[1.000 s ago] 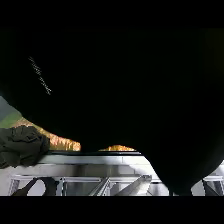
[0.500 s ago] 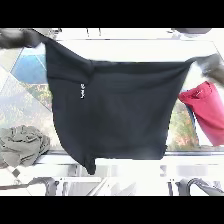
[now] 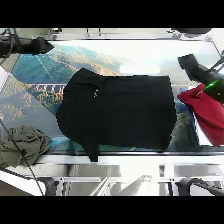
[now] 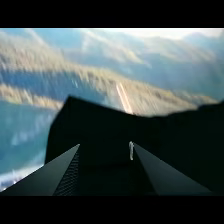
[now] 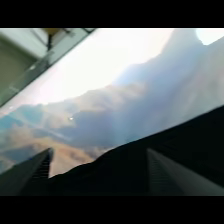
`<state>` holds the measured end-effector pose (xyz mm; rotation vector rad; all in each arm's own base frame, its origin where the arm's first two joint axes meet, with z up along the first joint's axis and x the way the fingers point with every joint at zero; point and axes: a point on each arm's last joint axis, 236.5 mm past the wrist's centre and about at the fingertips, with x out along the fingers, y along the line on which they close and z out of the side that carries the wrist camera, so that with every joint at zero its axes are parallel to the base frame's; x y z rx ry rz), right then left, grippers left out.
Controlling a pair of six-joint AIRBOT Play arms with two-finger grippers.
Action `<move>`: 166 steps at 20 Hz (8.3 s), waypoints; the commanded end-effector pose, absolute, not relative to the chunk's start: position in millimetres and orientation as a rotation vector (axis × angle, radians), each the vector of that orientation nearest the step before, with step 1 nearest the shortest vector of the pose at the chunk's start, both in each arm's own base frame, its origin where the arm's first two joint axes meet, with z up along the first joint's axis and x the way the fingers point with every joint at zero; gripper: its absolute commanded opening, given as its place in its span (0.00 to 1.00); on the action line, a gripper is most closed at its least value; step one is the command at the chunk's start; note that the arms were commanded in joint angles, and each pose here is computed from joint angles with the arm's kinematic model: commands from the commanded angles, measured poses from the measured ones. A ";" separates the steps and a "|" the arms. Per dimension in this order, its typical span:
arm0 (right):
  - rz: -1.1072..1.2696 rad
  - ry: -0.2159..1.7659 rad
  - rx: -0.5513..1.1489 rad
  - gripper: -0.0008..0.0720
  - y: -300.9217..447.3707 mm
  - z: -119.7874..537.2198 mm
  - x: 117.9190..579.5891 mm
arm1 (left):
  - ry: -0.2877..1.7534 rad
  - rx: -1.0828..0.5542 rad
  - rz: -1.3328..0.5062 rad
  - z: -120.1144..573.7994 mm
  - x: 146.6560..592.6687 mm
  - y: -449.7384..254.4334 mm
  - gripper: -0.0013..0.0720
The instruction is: Fold the shirts.
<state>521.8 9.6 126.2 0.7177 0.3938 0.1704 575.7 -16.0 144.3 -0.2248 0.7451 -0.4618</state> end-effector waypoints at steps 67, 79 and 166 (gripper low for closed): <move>0.419 -0.391 0.245 0.03 52.7 553.2 219.8 | 0.074 -0.202 -0.749 492.4 260.2 -61.8 0.05; 0.270 0.412 0.700 0.03 -31.6 216.2 403.9 | 0.841 -0.334 -0.795 238.4 435.9 -65.7 0.04; 0.381 1.279 0.807 0.04 50.3 -94.8 301.7 | 1.621 -0.968 -0.262 -55.5 211.0 -48.6 0.85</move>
